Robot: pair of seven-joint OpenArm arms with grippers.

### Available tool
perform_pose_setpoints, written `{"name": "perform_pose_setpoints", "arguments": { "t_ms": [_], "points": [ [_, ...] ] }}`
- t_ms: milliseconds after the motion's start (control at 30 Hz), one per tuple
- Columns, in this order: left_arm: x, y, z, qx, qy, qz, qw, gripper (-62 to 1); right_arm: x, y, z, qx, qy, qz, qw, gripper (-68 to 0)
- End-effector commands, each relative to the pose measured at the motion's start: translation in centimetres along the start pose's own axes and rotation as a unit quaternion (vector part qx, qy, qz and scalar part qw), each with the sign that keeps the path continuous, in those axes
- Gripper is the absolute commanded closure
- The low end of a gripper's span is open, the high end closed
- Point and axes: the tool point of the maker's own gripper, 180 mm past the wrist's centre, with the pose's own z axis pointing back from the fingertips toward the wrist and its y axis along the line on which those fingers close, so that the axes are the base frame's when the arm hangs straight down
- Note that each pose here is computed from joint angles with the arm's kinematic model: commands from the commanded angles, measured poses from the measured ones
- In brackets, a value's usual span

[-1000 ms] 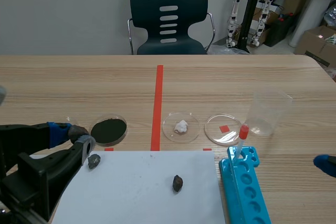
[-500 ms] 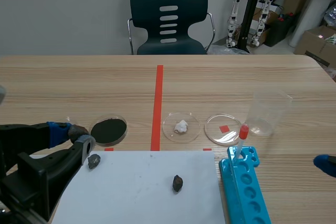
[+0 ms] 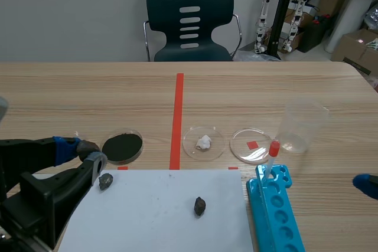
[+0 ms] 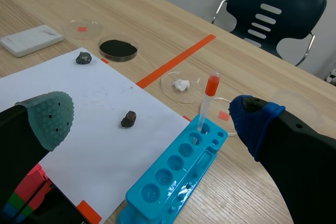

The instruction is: Rub the mineral on the streak plate

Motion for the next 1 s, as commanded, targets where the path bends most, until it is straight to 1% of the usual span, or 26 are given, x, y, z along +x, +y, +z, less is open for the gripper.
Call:
{"name": "perform_pose_setpoints", "arguments": {
  "t_ms": [0, 100, 967],
  "points": [
    [1.59, -0.08, -0.04, 0.001, -0.028, 0.002, 0.9996, -8.5, 0.59, -0.21, -0.16, -0.002, -0.012, 0.0, 0.9999, -62.1],
    [1.9, -0.08, -0.02, 0.001, -0.037, 0.002, 0.9993, -8.5, 0.59, -0.21, -0.16, -0.002, -0.012, 0.0, 0.9999, -62.1],
    [1.9, -0.07, -0.02, 0.001, -0.037, 0.006, 0.9993, -8.5, 0.59, -0.21, -0.16, -0.002, -0.012, 0.0, 0.9999, -62.1]
  ]
}}
